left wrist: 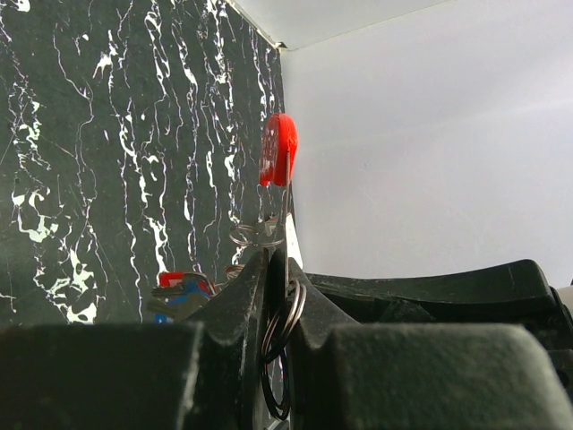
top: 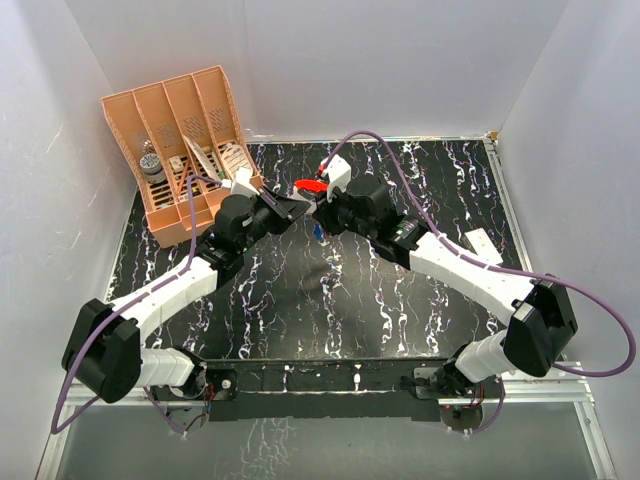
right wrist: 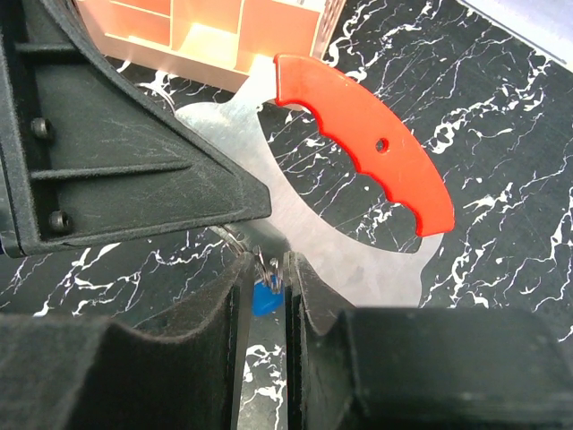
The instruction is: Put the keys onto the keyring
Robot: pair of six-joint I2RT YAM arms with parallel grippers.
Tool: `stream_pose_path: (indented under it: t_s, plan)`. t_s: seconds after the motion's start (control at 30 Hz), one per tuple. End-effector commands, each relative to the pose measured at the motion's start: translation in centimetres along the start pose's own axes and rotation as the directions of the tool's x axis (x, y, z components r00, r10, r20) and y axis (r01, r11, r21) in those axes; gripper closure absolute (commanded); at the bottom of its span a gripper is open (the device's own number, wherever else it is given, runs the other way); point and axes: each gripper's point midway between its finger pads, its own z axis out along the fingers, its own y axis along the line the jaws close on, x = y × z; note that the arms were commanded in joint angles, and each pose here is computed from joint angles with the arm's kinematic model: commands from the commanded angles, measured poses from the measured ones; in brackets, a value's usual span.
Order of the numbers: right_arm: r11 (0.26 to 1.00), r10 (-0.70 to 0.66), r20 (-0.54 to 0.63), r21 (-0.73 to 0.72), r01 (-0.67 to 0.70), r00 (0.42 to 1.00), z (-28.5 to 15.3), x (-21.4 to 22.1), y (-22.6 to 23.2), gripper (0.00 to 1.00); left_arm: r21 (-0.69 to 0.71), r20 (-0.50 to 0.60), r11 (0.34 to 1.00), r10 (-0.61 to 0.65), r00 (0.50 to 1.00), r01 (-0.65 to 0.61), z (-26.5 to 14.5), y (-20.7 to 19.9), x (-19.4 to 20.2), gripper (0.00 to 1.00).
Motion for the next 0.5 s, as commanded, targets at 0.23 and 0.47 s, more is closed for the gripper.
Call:
stream_pose_path:
  t_s: [0.23,0.47]
  plan:
    - [1.000,-0.013,0.018,-0.015,0.013,1.000,0.53,-0.52,0.26,0.84,0.107,0.035,0.994,0.001,0.999,-0.004,-0.68,-4.00,-1.61,1.00]
    - [1.000,-0.016,0.038,0.000,0.016,0.999,0.49,-1.06,0.03,0.96,0.105,0.031,0.994,0.001,1.000,-0.004,-0.62,-3.91,-1.50,1.00]
